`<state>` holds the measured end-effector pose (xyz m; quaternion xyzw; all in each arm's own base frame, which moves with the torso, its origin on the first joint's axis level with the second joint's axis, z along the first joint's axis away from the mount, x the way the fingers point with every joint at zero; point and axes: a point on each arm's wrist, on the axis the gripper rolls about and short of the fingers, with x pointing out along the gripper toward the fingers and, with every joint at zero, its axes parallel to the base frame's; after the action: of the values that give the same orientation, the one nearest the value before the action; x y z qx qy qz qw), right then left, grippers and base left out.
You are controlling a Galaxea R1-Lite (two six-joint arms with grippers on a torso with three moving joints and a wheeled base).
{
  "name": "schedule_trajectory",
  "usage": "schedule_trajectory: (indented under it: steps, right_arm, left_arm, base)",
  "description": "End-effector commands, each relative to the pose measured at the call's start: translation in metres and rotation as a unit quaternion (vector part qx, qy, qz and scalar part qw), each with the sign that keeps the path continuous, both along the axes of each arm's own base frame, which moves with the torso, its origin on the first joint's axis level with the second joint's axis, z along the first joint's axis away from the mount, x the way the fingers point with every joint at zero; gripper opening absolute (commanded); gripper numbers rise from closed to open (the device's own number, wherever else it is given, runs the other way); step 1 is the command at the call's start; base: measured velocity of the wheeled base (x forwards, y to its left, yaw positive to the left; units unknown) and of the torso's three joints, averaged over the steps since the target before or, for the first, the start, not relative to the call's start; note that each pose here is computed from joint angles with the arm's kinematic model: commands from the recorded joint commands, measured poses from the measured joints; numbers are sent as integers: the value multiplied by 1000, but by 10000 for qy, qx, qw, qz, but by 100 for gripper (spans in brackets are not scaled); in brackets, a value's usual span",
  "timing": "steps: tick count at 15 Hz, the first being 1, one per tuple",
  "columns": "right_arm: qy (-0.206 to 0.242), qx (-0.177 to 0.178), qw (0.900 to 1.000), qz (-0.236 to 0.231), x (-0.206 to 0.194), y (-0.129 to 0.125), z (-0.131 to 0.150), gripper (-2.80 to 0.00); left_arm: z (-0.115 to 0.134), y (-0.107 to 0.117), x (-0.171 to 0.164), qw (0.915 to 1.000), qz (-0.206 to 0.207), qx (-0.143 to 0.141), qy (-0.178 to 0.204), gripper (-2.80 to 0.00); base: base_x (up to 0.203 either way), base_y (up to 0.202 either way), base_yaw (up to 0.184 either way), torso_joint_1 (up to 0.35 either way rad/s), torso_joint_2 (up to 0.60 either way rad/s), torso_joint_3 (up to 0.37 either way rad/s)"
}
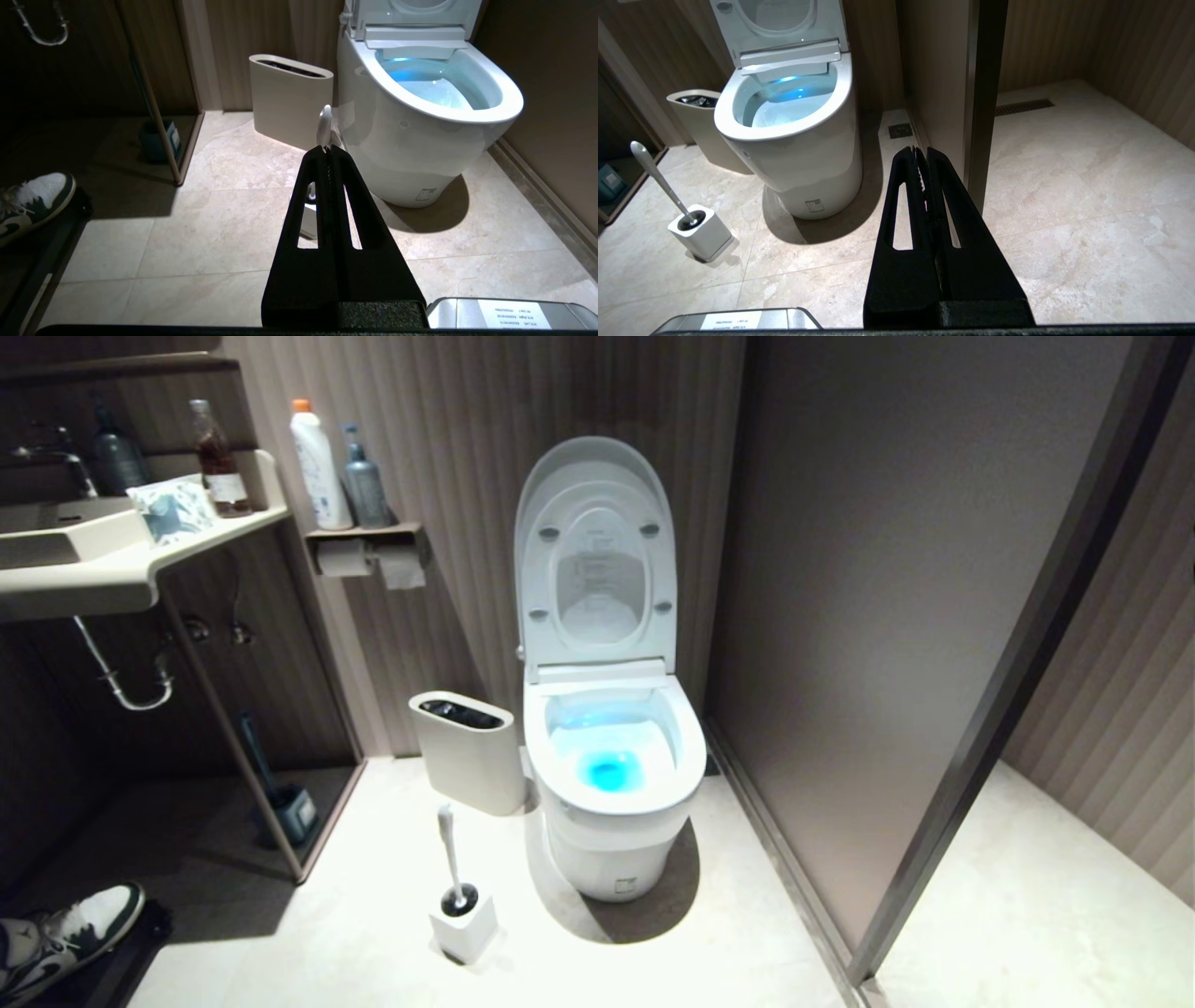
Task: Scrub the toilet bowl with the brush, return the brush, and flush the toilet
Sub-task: Pick up the toilet brush
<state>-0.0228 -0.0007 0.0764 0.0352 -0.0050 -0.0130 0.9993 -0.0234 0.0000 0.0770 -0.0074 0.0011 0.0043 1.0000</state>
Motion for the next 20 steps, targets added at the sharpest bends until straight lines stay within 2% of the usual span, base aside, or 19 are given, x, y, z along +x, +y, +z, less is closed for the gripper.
schedule_trajectory:
  steps: [1,20]
  right_arm:
    - [0,2,10000,2,0,0,0,-280]
    - [0,2,10000,2,0,0,0,-280]
  left_arm:
    - [0,0,0,10000,3,-6,4,-280]
    - [0,0,0,10000,3,-10,-7,-280]
  base:
    - [0,0,0,0,6,-108]
    - [0,0,0,2,3,-179]
